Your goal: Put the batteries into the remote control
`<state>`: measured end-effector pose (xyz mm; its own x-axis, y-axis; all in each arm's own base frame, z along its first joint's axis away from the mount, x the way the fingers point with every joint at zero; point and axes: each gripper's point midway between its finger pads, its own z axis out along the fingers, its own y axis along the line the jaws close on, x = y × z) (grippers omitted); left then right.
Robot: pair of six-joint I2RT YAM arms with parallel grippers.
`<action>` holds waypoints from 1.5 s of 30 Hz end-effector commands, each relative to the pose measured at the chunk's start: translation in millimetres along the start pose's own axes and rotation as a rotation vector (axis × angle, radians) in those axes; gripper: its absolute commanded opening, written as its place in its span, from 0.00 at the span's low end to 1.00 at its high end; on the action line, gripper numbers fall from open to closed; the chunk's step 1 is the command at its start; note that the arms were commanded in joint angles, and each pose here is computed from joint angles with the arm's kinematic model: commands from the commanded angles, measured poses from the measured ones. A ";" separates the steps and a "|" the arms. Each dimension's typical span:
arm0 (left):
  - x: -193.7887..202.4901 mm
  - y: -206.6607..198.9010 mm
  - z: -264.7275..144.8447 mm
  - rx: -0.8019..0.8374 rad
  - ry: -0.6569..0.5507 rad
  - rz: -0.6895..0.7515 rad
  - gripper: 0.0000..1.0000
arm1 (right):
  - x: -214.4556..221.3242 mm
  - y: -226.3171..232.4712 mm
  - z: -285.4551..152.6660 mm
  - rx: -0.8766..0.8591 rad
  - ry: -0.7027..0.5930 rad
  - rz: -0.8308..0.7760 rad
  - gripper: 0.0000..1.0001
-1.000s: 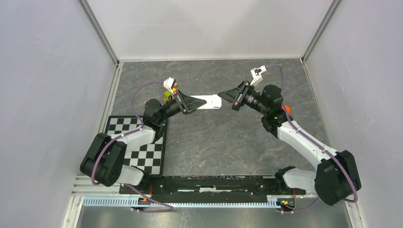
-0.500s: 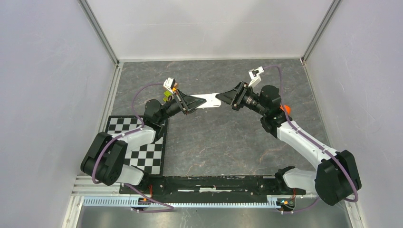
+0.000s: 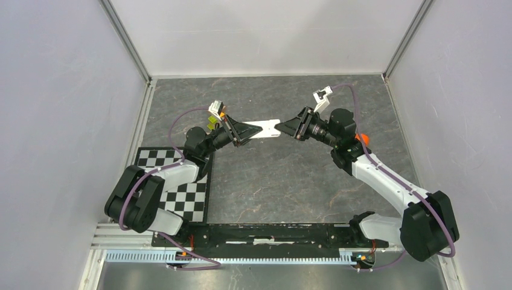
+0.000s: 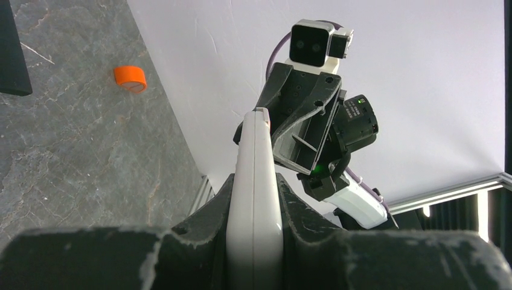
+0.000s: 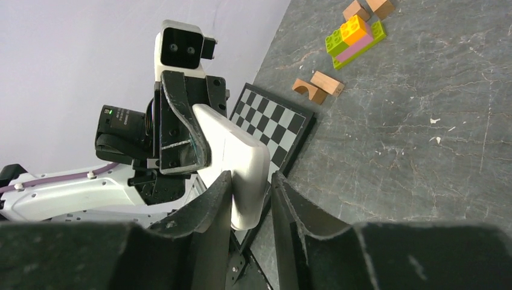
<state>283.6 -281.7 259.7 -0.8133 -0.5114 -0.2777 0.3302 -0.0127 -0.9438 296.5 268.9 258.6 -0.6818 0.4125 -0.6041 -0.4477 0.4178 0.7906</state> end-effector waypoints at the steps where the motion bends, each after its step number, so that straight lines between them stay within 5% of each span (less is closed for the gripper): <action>1: -8.2 -17.5 2.1 0.064 -0.037 0.024 0.02 | -1.0 17.9 -4.1 -0.052 0.015 -0.045 0.33; 14: -7.1 -3.9 2.5 0.006 -0.032 0.079 0.02 | -4.4 12.7 -7.5 -0.001 0.012 -0.097 0.00; 25: -6.0 -8.2 6.1 0.026 -0.024 0.106 0.02 | -0.2 36.9 -11.2 -0.147 -0.007 -0.015 0.00; 45: 4.4 -16.4 0.4 0.074 0.031 0.212 0.02 | -2.7 15.6 -17.3 -0.048 -0.026 0.045 0.00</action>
<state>281.1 -284.9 248.1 -0.7904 -0.4818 -0.3783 0.4034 0.0552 -0.9133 280.3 268.0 263.6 -0.7178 0.4189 -0.5562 -0.4331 0.3569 0.8277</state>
